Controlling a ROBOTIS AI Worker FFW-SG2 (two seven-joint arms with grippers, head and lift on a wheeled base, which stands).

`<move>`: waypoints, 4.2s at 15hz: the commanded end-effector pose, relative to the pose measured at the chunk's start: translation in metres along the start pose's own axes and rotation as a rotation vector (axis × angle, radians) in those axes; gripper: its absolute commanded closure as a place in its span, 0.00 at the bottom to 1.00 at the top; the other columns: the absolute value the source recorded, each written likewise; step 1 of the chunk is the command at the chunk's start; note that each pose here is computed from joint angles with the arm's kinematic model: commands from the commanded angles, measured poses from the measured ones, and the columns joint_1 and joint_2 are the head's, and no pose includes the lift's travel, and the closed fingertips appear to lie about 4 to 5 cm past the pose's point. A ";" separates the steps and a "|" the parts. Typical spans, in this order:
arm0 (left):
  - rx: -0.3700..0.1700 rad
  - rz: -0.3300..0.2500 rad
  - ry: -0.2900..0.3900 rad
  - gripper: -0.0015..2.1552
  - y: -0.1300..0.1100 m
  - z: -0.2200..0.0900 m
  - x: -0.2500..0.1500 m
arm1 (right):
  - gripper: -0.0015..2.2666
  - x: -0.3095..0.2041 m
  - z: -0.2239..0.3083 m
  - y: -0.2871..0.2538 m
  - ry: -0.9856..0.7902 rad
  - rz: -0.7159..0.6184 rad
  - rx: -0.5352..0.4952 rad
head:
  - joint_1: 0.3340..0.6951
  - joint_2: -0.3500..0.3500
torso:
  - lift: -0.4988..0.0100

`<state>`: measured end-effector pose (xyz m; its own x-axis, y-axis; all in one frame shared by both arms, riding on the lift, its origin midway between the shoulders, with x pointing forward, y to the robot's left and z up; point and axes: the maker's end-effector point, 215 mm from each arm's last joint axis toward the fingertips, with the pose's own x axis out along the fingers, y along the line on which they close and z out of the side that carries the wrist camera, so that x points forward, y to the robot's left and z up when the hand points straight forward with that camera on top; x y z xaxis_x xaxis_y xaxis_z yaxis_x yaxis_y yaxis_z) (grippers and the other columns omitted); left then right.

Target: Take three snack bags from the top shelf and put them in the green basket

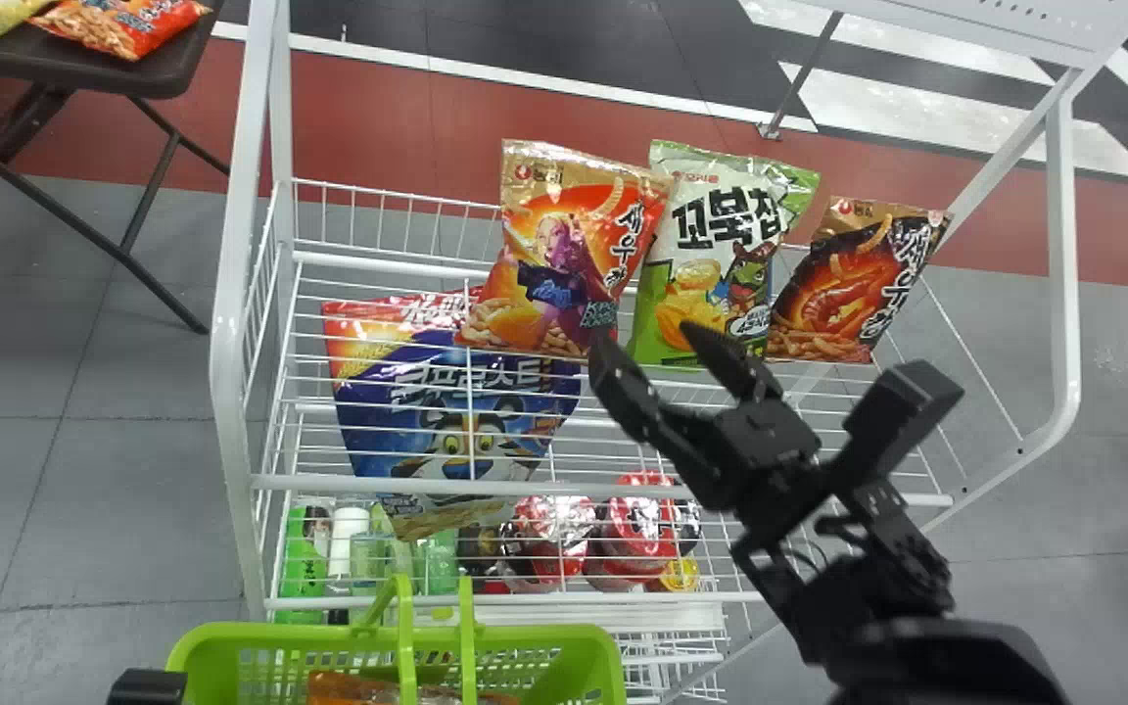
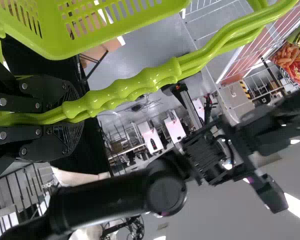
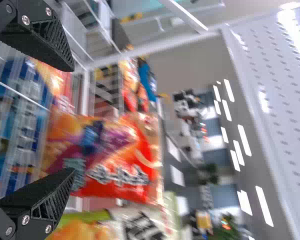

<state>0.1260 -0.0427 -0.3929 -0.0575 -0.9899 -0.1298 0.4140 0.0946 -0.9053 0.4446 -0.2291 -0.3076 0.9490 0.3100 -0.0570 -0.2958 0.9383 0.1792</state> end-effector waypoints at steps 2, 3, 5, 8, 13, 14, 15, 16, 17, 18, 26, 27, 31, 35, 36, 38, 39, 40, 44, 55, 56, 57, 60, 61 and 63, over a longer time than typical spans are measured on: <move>-0.002 0.006 0.007 0.69 0.002 -0.001 -0.001 | 0.05 0.046 0.005 -0.022 -0.032 -0.076 -0.018 | 1.00 0.00 | 0.92; -0.002 0.007 0.006 0.69 0.003 0.001 -0.003 | 0.05 0.057 0.003 -0.028 -0.025 -0.114 -0.040 | 1.00 0.00 | 0.92; -0.006 0.002 0.002 0.69 0.004 0.002 -0.006 | 0.06 0.086 -0.004 -0.032 -0.004 -0.122 -0.065 | 1.00 0.00 | 0.92; -0.002 0.002 -0.006 0.69 0.006 0.007 -0.013 | 0.06 0.113 -0.022 -0.031 0.040 -0.136 -0.100 | 1.00 0.00 | 0.92; -0.012 -0.006 -0.010 0.69 0.006 0.010 -0.020 | 0.90 0.117 -0.040 -0.018 0.105 -0.103 -0.092 | 1.00 0.00 | 0.92; -0.014 -0.012 -0.015 0.69 0.005 0.011 -0.021 | 0.94 0.115 -0.035 -0.014 0.098 -0.098 -0.102 | 1.00 0.00 | 0.92; -0.015 -0.014 -0.016 0.69 0.004 0.011 -0.021 | 0.95 0.113 -0.033 -0.012 0.096 -0.095 -0.105 | 1.00 0.00 | 0.92; -0.015 -0.014 -0.016 0.69 0.004 0.011 -0.021 | 0.96 0.109 -0.032 -0.014 0.092 -0.099 -0.105 | 1.00 0.00 | 0.92; -0.014 -0.008 -0.015 0.69 0.006 0.011 -0.021 | 0.96 0.107 -0.025 -0.014 0.085 -0.097 -0.108 | 1.00 0.00 | 0.92; -0.014 -0.006 -0.015 0.69 0.006 0.011 -0.021 | 0.96 0.103 -0.026 -0.015 0.087 -0.096 -0.110 | 1.00 0.00 | 0.92; -0.009 0.005 -0.004 0.69 0.005 0.007 -0.015 | 0.96 -0.038 0.040 0.000 0.067 -0.052 -0.073 | 1.00 0.00 | 0.92; -0.009 0.003 0.001 0.69 0.004 0.006 -0.013 | 0.96 -0.061 0.039 0.001 0.102 -0.046 -0.053 | 1.00 0.00 | 0.92; 0.013 0.028 -0.028 0.69 0.006 0.006 -0.011 | 0.96 -0.115 -0.003 0.010 0.329 -0.003 0.060 | 1.00 0.00 | 0.92; 0.019 0.033 -0.025 0.69 0.007 0.008 -0.009 | 0.96 -0.186 -0.071 0.032 0.655 0.032 0.283 | 1.00 0.00 | 0.92; 0.021 0.033 -0.025 0.69 0.006 0.008 -0.009 | 0.96 -0.203 -0.084 0.042 0.723 0.044 0.348 | 1.00 0.00 | 0.92; 0.022 0.036 -0.026 0.69 0.006 0.008 -0.009 | 0.96 -0.228 -0.104 0.064 0.833 0.067 0.461 | 1.00 0.00 | 0.92; 0.022 0.033 -0.024 0.69 0.004 0.008 -0.008 | 0.96 -0.227 -0.106 0.076 0.837 0.103 0.481 | 1.00 0.00 | 0.92; 0.024 0.029 -0.021 0.69 0.003 0.007 -0.007 | 0.96 -0.226 -0.111 0.086 0.848 0.132 0.503 | 1.00 0.00 | 0.92; 0.030 0.030 0.003 0.69 -0.002 0.003 -0.002 | 0.96 -0.212 -0.146 0.126 0.888 0.229 0.558 | 1.00 0.00 | 0.92; 0.034 0.038 0.016 0.69 -0.010 -0.006 -0.002 | 0.96 -0.159 -0.208 0.230 0.896 0.462 0.427 | 1.00 0.00 | 0.92; 0.032 0.038 0.017 0.69 -0.009 -0.006 -0.002 | 0.95 -0.163 -0.211 0.232 0.909 0.471 0.423 | 1.00 0.00 | 0.92; 0.031 0.037 0.017 0.69 -0.008 -0.006 -0.002 | 0.91 -0.166 -0.212 0.233 0.919 0.478 0.426 | 1.00 0.03 | 0.92; 0.026 0.035 0.017 0.69 -0.006 -0.006 -0.001 | 0.00 -0.164 -0.208 0.216 0.887 0.458 0.406 | 1.00 0.04 | 0.92; 0.025 0.033 0.017 0.69 -0.006 -0.006 -0.001 | 0.00 -0.157 -0.199 0.205 0.833 0.440 0.370 | 1.00 0.02 | 0.92; 0.023 0.032 0.016 0.69 -0.006 -0.006 0.000 | 0.02 -0.152 -0.184 0.180 0.785 0.393 0.329 | 1.00 0.00 | 0.92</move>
<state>0.1187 -0.0418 -0.3900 -0.0581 -0.9843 -0.1664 0.4378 0.1247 -0.8904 0.2182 -0.0630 -0.4542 0.3654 0.7459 -0.5569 -0.4151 0.6661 0.6197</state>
